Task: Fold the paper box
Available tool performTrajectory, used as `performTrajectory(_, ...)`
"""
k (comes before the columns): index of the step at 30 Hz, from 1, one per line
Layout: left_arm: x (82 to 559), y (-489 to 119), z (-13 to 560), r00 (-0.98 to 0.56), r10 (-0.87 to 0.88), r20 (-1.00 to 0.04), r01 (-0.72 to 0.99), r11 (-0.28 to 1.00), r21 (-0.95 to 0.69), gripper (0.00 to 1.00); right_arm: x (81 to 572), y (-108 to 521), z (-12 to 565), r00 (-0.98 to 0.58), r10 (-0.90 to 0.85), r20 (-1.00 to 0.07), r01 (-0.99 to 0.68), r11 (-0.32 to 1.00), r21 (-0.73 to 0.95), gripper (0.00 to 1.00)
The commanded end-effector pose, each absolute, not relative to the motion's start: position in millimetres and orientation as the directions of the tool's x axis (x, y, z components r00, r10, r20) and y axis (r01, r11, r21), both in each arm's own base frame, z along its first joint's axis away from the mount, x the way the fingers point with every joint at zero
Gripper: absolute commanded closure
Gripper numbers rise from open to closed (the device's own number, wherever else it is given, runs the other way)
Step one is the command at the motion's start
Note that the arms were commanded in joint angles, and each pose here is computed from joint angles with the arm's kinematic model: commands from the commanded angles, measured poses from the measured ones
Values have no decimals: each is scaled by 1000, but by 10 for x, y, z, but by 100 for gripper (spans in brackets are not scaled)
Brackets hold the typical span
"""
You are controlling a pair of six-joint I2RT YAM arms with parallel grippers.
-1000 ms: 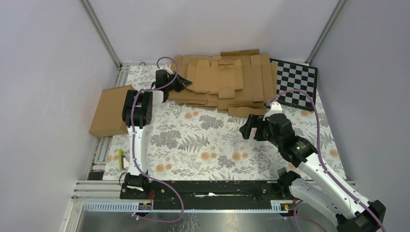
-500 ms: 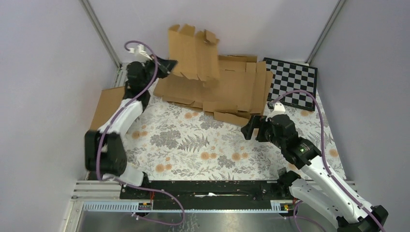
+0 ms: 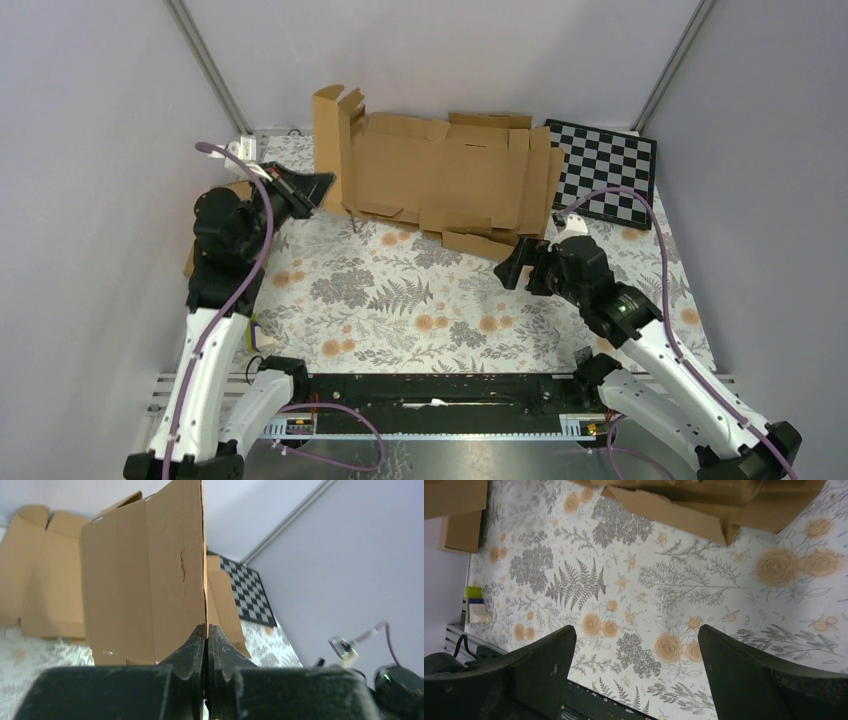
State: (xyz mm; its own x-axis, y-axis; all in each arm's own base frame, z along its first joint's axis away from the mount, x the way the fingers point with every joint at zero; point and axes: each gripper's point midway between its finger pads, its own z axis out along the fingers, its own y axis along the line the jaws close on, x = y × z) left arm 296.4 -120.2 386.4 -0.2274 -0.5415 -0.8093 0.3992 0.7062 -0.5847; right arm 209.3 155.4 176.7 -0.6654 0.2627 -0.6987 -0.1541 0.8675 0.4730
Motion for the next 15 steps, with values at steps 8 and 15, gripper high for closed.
performTrajectory(8, 1919, -1415, 3865, -478, -366, -799, 482, 651, -586, 95, 2183, 1805, 1021, -768, 320, -555, -45, 837, 545, 0)
performTrajectory(15, 1701, -1554, 3764, -568, -382, -729, 491, 554, -673, 95, 2520, 1817, 711, -692, 467, -551, 84, 810, 581, 0)
